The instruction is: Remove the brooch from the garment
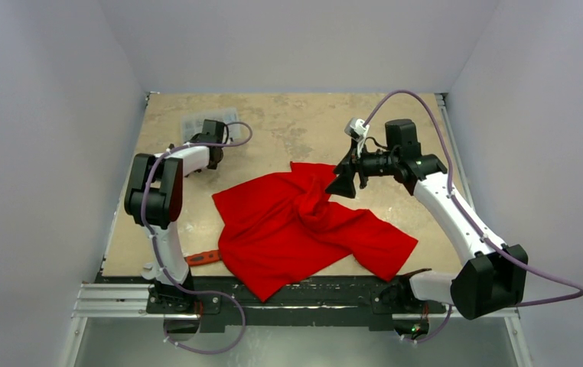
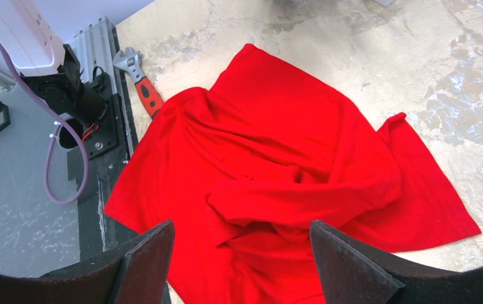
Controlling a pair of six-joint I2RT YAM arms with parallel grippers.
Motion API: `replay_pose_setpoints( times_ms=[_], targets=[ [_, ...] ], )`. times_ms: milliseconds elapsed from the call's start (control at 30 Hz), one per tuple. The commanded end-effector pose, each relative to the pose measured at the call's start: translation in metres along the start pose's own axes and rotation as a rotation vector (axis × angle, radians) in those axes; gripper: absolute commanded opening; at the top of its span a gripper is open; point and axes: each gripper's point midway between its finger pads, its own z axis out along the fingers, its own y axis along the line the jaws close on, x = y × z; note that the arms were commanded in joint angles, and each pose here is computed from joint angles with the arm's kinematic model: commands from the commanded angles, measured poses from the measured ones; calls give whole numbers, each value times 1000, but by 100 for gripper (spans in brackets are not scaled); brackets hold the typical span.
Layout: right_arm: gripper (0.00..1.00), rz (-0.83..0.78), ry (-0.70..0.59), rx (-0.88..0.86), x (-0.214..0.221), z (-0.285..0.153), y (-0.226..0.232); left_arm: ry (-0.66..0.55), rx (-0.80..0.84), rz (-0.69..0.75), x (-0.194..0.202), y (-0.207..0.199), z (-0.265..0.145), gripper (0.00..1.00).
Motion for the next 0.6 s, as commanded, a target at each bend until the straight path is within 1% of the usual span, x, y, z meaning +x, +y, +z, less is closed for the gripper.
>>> replay_pose_setpoints(
  times_ms=[0, 67, 100, 200, 267, 400, 467, 533, 567],
  targets=[
    [81, -31, -5, 9, -3, -2, 1, -5, 10, -34, -1, 3, -3, 33],
    [81, -33, -4, 9, -2, -2, 1, -7, 22, -36, -1, 2, -5, 43],
    [81, -34, -4, 10, -2, -2, 0, -6, 26, -34, 0, 2, -5, 45],
    [81, -35, -3, 9, -1, -2, 0, -9, 39, -31, 0, 3, -9, 48],
    [81, -36, -3, 9, -1, -1, 0, -17, 55, -38, -2, 3, -12, 54],
    [81, -34, -4, 6, -1, -1, 1, -34, 94, -25, -6, 2, -21, 56],
    [81, -30, -5, 7, -1, -2, 1, -47, 115, -17, -7, -1, -25, 68],
    [81, -31, -4, 9, -1, -2, 1, -58, 132, -27, -9, -1, -29, 70],
    [81, -30, -3, 11, -1, -2, 1, -63, 149, -32, -9, -2, -32, 80]
  ],
)
